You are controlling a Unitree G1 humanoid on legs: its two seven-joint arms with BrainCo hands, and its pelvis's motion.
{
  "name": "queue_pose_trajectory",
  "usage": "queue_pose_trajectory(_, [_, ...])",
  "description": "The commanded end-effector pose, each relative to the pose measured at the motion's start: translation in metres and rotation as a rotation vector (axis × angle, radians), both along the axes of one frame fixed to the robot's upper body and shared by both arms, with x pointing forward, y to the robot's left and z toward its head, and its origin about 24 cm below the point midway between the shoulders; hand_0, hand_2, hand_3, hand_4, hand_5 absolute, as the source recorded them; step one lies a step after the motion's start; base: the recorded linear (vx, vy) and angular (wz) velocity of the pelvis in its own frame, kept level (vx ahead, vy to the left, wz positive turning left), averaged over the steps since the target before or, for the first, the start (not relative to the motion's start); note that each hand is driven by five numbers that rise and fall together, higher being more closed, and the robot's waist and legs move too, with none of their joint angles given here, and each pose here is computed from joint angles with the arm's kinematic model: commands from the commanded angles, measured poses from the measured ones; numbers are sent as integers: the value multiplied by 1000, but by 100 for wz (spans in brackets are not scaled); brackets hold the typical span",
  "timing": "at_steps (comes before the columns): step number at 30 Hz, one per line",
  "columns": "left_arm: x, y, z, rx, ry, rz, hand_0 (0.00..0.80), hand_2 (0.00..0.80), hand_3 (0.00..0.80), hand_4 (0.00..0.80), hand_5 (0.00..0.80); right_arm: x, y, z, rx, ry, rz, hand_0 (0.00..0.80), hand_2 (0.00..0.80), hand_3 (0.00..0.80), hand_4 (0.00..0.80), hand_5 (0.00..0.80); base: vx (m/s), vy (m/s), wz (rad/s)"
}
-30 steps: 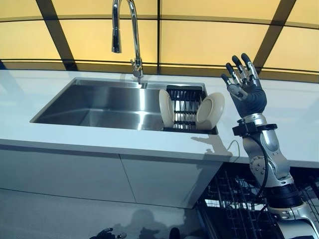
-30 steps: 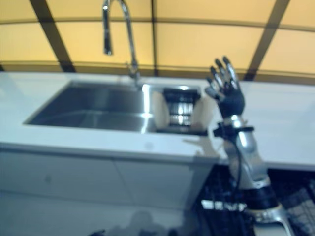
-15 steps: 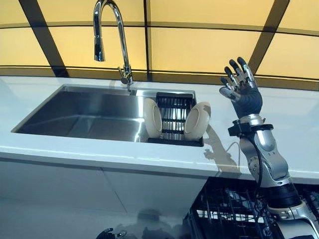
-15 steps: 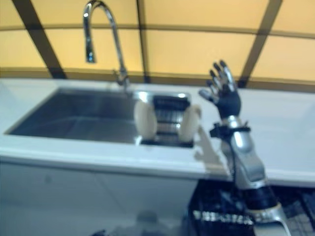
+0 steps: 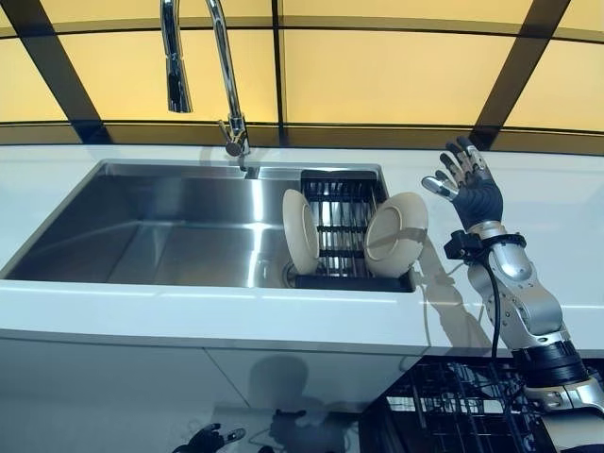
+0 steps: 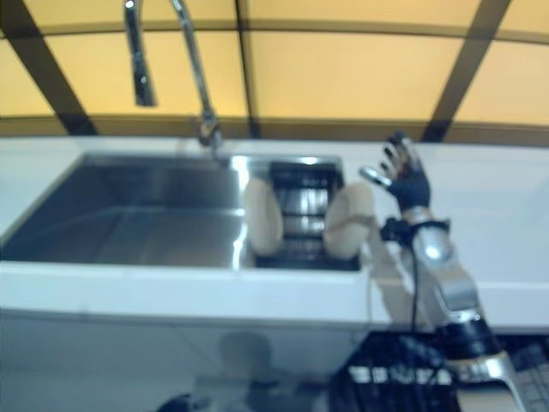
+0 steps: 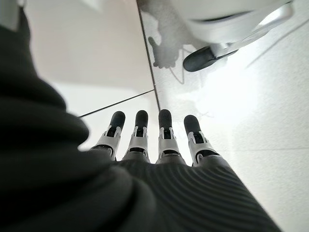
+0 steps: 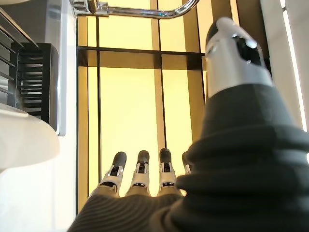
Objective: Take plates into dishwasher
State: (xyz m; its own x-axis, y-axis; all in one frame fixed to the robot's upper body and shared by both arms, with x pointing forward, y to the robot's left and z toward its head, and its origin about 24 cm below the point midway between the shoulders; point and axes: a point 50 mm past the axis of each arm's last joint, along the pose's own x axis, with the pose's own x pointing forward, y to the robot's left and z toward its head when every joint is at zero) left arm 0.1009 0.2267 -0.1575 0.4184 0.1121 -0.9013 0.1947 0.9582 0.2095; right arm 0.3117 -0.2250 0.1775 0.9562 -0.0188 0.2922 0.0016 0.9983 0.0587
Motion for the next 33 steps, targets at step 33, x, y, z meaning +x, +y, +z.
queue_pose_trajectory(33, [8, 40, 12, 125, 10, -16, 0, 0, 0, 0, 0, -17, -45, -54, 278, 387, 73, 0, 0, 0, 0, 0, 20, 71, -6])
